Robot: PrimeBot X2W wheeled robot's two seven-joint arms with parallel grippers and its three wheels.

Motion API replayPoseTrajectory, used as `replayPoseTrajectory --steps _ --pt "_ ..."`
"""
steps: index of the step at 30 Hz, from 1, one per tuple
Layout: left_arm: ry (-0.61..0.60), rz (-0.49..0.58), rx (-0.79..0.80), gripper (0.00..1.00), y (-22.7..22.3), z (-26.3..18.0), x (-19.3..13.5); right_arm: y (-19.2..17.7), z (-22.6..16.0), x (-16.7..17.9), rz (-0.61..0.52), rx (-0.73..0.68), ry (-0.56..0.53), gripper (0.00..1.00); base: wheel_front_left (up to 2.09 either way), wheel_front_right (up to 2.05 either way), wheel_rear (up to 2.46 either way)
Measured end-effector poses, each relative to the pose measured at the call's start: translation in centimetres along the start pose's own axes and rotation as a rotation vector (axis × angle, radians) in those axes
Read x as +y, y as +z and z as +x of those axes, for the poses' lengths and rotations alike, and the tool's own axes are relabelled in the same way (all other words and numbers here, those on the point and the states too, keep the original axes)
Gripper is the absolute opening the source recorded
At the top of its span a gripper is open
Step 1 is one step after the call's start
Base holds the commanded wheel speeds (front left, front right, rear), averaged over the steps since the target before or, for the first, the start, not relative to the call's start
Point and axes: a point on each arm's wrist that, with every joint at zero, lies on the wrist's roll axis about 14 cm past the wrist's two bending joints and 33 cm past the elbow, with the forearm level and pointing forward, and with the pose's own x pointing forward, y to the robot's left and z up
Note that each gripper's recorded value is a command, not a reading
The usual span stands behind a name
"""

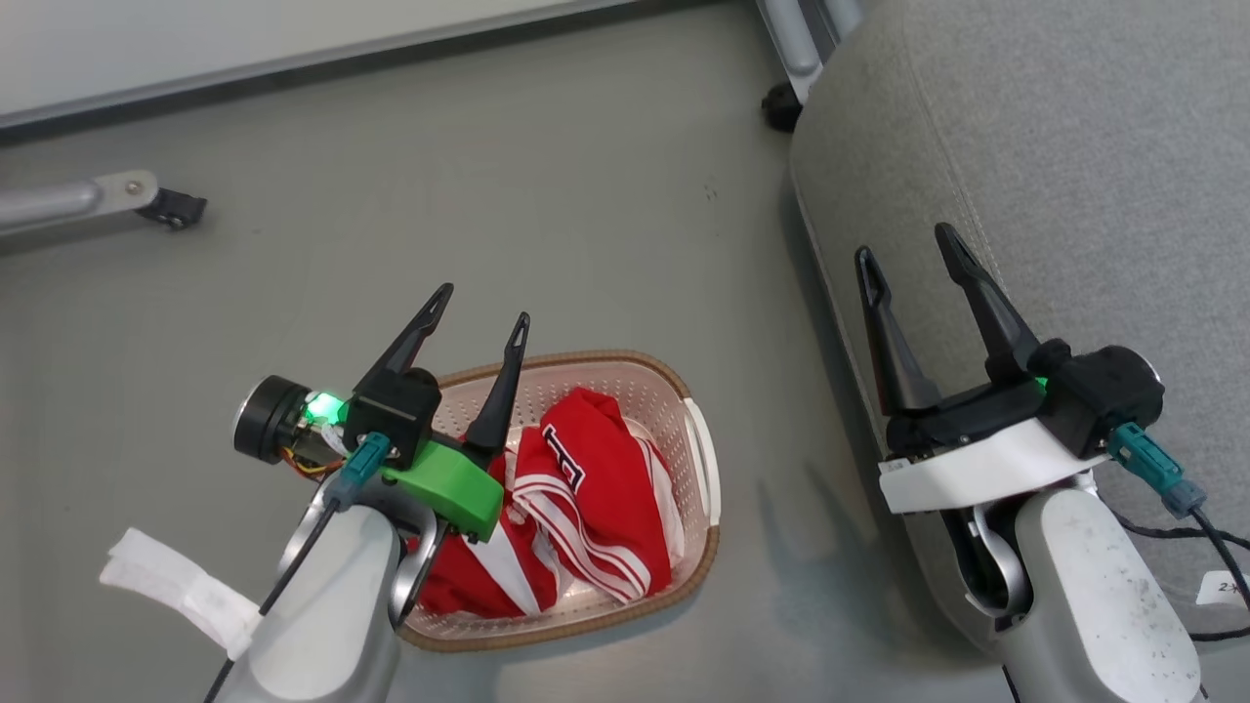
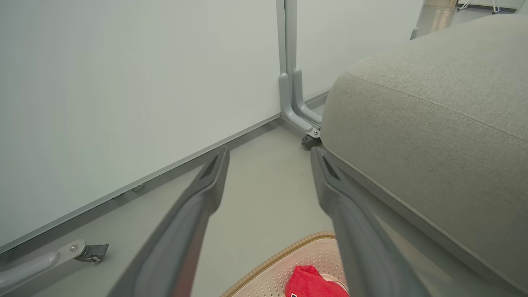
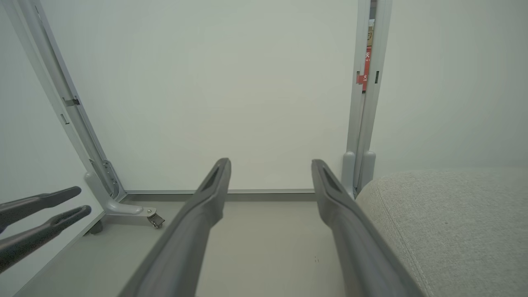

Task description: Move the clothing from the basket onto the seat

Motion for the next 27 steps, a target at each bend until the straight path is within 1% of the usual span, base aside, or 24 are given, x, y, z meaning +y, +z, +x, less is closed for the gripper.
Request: replayPoseTrajectory --steps 7,15,21,27 --pt "-0.119 -0.014 0.144 1.00 -6.3 3.2 -1.1 -1.6 1.6 -1.6 0.001 0.016 -0.023 1.00 0.00 0.00 0.00" --pt "-0.228 -0.039 0.307 1.00 -14.0 5.2 -2.6 -4.5 2.7 -3.8 -0.021 0.064 -0.058 1.00 0.00 0.00 0.00" --pt "-0.297 -0.050 0.421 1.00 -19.6 6.0 -3.6 -7.2 3.4 -5.1 -0.032 0.109 -0.074 1.00 0.00 0.00 0.00" --pt "-0.352 -0.062 0.536 1.00 -25.0 5.7 -4.6 -10.5 3.3 -6.1 -0.036 0.175 -0.090 1.00 0.00 0.00 0.00"
